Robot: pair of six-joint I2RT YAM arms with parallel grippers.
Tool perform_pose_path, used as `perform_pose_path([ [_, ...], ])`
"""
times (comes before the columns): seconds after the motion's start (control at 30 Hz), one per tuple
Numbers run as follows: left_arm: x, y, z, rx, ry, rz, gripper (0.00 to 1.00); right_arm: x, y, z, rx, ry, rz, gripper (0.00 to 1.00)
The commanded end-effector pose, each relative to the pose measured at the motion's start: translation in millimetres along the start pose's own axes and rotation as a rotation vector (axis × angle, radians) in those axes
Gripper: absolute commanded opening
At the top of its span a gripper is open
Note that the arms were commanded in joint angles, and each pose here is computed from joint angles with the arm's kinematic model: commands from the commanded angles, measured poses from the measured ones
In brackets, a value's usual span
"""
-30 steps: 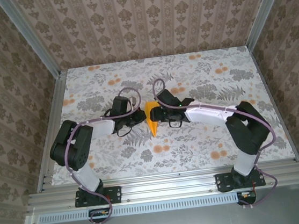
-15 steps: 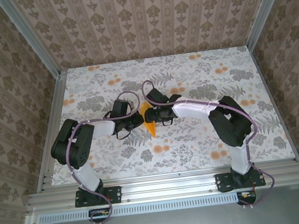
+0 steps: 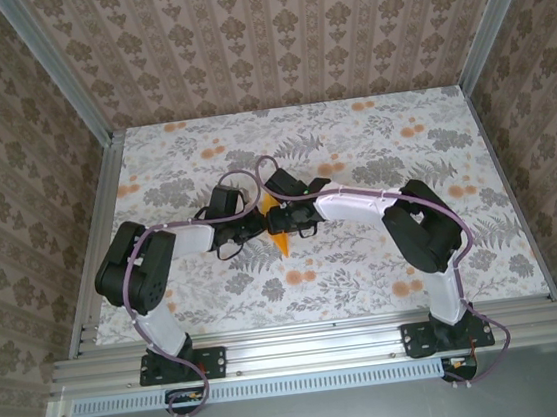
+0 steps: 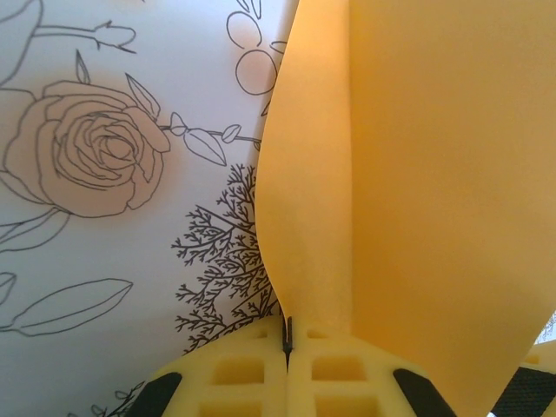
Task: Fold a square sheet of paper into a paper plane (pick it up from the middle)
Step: Move the paper plane to the center of the table.
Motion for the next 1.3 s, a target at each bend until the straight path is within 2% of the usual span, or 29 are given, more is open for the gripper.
perform_pose_path([
  [0.0, 4, 4, -5, 0.018, 0.024, 0.017, 0.02, 8, 23, 3, -0.046, 0.035, 0.006, 0.54],
  [0.17, 3, 4, -4, 0.018, 0.023, 0.012, 0.02, 14, 21, -5, -0.028, 0.054, 0.013, 0.42],
  [0.57, 1, 5, -3, 0.014, 0.025, -0.001, 0.02, 10, -3, -15, 0.045, 0.050, -0.010, 0.44],
  [0.93, -7, 12, 2, -0.008, 0.018, -0.035, 0.02, 7, -18, -18, 0.061, 0.027, -0.022, 0.44],
  [1.27, -6, 12, 0, -0.002, 0.019, -0.036, 0.04, 5, -20, -14, 0.030, -0.003, -0.053, 0.29],
])
Point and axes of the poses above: each hand's point on the last joint's axis, 136 mm out from that joint toward the fingers, its own y axis back along the fingers, its own x axis along the line the jaws close on, z = x × y, the point moved 7 cm from there along y, back along the fingers, and after that the axes turned 14 degrees about -y, right-handed, at the moved point
